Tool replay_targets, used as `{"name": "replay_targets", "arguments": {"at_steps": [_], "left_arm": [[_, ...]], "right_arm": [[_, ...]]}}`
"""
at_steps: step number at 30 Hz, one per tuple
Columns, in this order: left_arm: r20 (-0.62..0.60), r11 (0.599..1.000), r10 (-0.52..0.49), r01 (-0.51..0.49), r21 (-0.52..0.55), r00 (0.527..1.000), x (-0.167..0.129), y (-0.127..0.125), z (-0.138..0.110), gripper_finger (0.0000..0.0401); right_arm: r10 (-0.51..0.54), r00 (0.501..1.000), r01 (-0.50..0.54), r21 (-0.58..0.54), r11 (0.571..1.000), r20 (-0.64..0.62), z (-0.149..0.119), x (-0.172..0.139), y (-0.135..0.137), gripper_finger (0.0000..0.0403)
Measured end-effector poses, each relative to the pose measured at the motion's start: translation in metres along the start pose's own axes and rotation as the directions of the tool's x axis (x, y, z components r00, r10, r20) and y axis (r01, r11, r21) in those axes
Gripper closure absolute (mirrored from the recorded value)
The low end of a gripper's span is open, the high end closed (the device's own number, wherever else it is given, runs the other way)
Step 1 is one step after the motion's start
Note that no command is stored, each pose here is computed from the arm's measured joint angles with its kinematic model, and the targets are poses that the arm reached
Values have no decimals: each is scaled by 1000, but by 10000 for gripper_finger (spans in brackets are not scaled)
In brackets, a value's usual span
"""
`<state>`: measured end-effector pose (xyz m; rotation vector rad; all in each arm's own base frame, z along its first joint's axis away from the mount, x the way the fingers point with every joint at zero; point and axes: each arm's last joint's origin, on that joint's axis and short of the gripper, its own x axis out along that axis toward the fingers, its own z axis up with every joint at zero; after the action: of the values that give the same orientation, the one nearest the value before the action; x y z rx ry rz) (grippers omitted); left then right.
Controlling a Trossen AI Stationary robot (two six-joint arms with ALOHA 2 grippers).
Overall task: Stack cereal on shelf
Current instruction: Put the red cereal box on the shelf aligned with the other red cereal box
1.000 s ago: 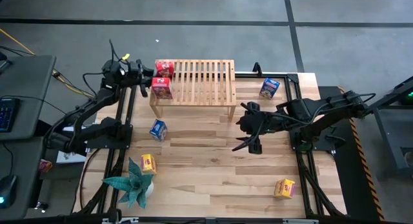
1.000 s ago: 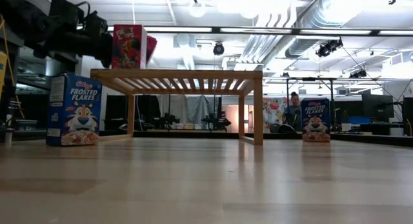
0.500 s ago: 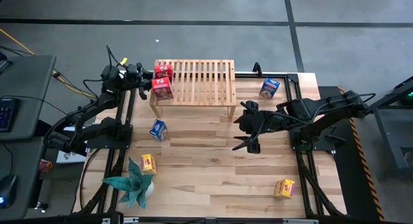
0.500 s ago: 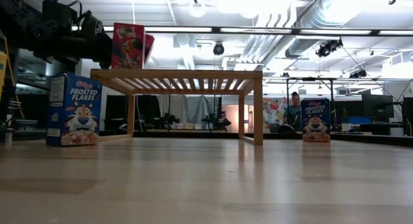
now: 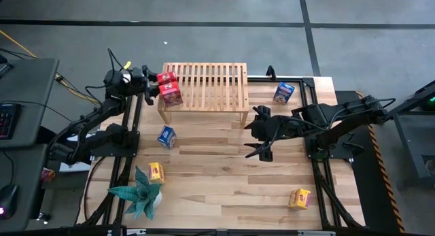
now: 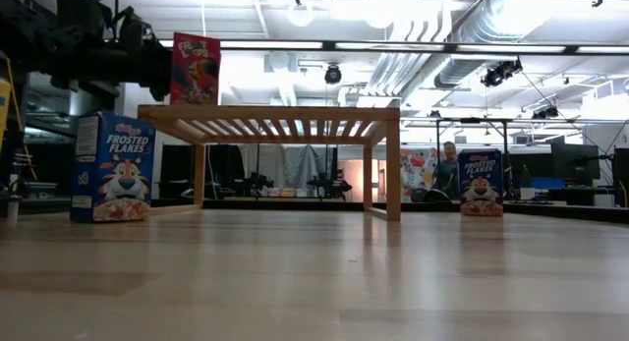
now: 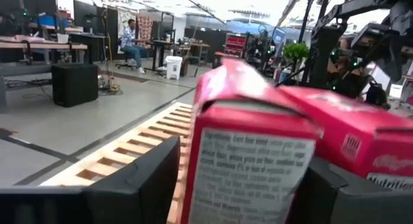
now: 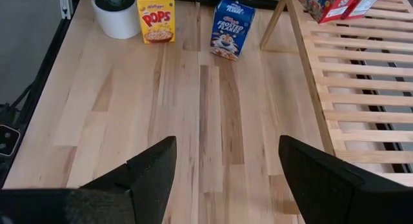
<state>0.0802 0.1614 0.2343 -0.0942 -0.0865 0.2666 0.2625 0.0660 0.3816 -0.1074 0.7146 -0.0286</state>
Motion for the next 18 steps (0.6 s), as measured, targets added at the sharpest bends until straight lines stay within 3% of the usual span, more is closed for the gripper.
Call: {"name": "replay_targets", "arguments": {"at_steps": [6,18], "left_arm": [[23,1000,1,-1,-9,1000,-6,-3,7,151],[96,999,29,-31,25,995,-9,-7,31,148]], "right_arm": [[0,1000,0,0,1000,0,0,0,0,137],[-16,1000,16,-11,1000,2,0,0,0,137]]}}
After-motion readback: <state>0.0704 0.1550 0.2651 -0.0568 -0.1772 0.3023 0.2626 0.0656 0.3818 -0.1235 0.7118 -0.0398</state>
